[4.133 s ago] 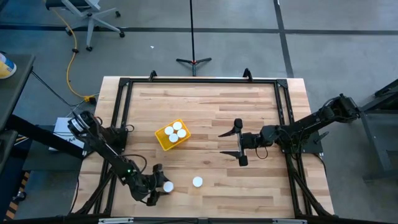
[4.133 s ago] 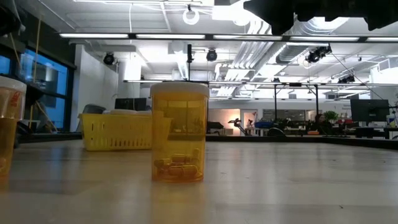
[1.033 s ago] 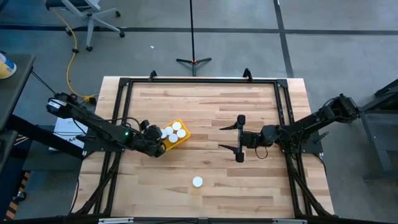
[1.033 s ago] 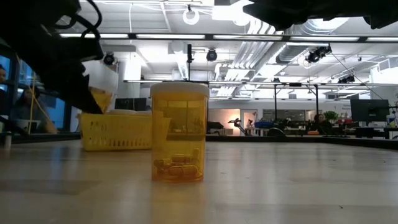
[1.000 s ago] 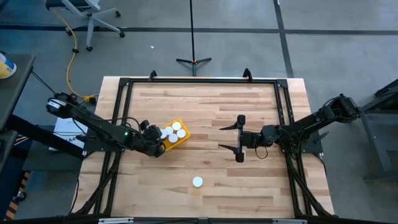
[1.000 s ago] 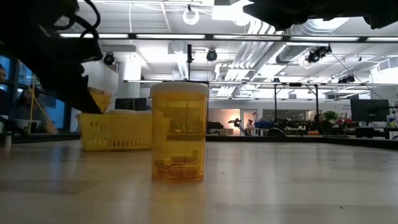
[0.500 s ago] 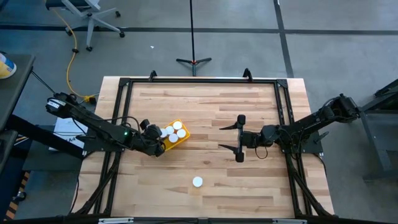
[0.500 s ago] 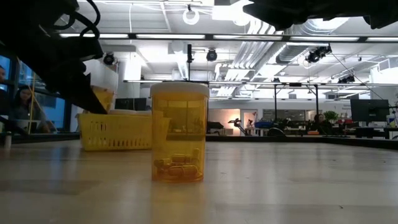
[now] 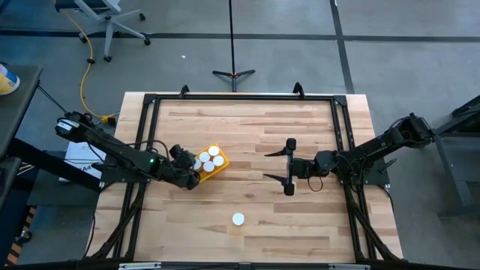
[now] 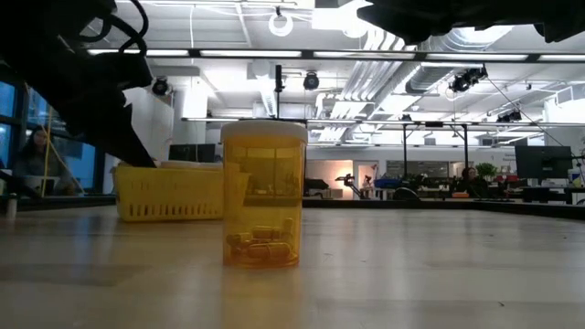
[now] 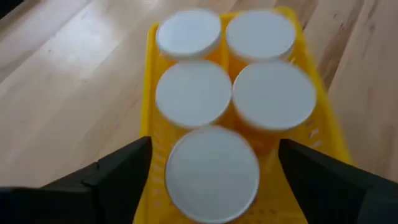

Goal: Pick and place pill bottles into a basket
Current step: Put the orange pill bottle into the yellow basket

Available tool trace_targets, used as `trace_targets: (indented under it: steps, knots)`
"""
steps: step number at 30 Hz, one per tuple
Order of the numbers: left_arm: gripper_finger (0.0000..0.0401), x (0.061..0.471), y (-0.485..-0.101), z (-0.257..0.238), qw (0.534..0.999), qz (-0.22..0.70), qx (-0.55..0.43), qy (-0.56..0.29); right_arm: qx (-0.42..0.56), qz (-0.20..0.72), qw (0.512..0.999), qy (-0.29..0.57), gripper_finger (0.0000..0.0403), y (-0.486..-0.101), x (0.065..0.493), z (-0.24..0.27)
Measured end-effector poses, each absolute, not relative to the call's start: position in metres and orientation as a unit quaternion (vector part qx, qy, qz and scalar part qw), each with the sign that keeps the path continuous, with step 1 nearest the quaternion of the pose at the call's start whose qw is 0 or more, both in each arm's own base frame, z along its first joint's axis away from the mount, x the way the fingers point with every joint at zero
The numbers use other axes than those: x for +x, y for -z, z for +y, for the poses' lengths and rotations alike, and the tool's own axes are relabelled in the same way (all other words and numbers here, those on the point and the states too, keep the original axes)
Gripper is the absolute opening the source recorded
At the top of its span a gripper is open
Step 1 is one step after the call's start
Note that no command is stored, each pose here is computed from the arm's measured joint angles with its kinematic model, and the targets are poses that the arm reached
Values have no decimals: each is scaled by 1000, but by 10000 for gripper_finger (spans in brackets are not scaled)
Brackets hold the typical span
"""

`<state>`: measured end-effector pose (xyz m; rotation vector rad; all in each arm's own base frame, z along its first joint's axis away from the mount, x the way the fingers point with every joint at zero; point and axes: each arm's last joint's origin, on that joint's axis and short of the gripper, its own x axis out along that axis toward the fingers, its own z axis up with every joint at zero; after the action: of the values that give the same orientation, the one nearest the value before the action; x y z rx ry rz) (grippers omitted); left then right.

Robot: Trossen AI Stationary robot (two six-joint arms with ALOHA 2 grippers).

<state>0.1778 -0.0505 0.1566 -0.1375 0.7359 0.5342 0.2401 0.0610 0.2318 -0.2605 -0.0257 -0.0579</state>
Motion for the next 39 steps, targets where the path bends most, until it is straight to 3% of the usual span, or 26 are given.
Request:
trace_targets:
  steps: [4, 10, 20, 29, 39]
  knots:
    - [393, 182, -171, -52, 896, 361, -53, -254, -130, -13, 991, 29, 293, -232, 240, 61]
    - [378, 192, -204, -57, 897, 367, -57, -240, -128, -13, 991, 29, 293, -232, 240, 61]
    - [345, 218, -224, -90, 956, 283, -67, -36, -97, -4, 995, 26, 293, -230, 240, 62]
    - [315, 212, -222, -105, 958, 283, -42, -27, 22, 77, 992, -102, 293, -210, 241, 73]
    - [296, 209, -218, -102, 951, 303, -42, -43, 18, 143, 984, -106, 285, -157, 249, 117]
